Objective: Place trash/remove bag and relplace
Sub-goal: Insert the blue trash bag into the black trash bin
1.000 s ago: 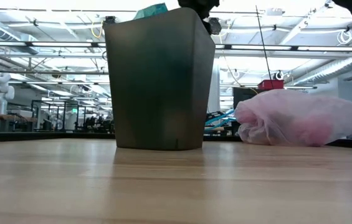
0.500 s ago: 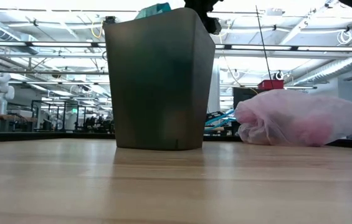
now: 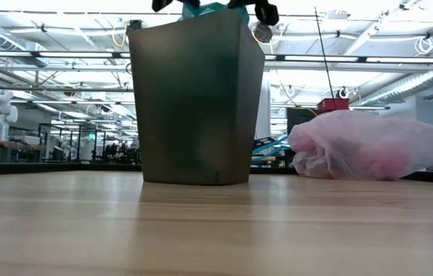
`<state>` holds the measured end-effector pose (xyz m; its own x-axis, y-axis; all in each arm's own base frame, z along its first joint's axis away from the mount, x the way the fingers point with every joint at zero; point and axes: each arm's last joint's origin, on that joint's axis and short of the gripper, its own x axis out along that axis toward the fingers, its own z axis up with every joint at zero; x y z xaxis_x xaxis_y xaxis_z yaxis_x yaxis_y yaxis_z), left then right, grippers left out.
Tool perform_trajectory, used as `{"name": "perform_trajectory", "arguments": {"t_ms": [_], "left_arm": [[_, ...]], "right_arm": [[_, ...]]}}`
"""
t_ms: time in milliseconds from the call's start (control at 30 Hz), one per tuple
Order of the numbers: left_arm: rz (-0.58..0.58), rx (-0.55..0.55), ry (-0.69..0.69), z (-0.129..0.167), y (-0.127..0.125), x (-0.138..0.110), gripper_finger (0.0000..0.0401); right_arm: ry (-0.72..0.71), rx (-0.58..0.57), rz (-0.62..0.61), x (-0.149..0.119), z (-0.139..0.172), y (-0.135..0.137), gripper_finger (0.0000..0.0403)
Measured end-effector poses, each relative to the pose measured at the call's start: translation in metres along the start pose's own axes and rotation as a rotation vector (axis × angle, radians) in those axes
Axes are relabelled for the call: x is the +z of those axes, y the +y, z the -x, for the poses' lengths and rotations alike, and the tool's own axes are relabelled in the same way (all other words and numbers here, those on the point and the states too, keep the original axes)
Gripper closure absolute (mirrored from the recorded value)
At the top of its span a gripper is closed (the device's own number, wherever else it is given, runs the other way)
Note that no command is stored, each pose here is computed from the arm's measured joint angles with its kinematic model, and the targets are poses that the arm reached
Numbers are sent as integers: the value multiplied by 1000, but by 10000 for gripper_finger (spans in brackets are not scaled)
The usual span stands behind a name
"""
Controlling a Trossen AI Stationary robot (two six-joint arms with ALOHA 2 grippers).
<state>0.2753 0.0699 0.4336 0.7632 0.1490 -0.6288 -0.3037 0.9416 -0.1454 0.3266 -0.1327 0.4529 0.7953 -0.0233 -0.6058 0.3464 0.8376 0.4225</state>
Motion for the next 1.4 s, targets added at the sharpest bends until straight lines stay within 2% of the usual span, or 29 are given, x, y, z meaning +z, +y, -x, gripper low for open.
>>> {"name": "perform_trajectory", "arguments": {"t_ms": [233,533,667,733,800,867,967,1167,1267,1400], "left_arm": [[27,83,21,22,3,-9,401],[40,67,-50,41,1,-8,401],[97,-130,-146,50,-6,1,401],[128,-240,-133,50,-9,3,396],[153,-302,-88,44,-10,2,382],[171,-310,-31,38,-10,-2,358],[197,-296,14,36,-9,-5,312],[299,-206,-13,35,-7,-3,224],[309,-140,-24,31,-5,-3,199],[313,-111,3,17,-4,-2,190]], "right_arm": [[-19,42,-54,-2,20,8,403],[-65,87,-112,-2,37,15,403],[-88,131,-117,0,38,20,403],[-91,137,-112,0,38,21,403],[-95,141,-103,1,38,22,403],[-98,142,-99,1,38,22,403],[-98,140,-91,1,38,22,403],[-96,142,-71,0,37,24,403],[-96,142,-68,0,37,24,403],[-97,142,-68,0,37,24,403]]}}
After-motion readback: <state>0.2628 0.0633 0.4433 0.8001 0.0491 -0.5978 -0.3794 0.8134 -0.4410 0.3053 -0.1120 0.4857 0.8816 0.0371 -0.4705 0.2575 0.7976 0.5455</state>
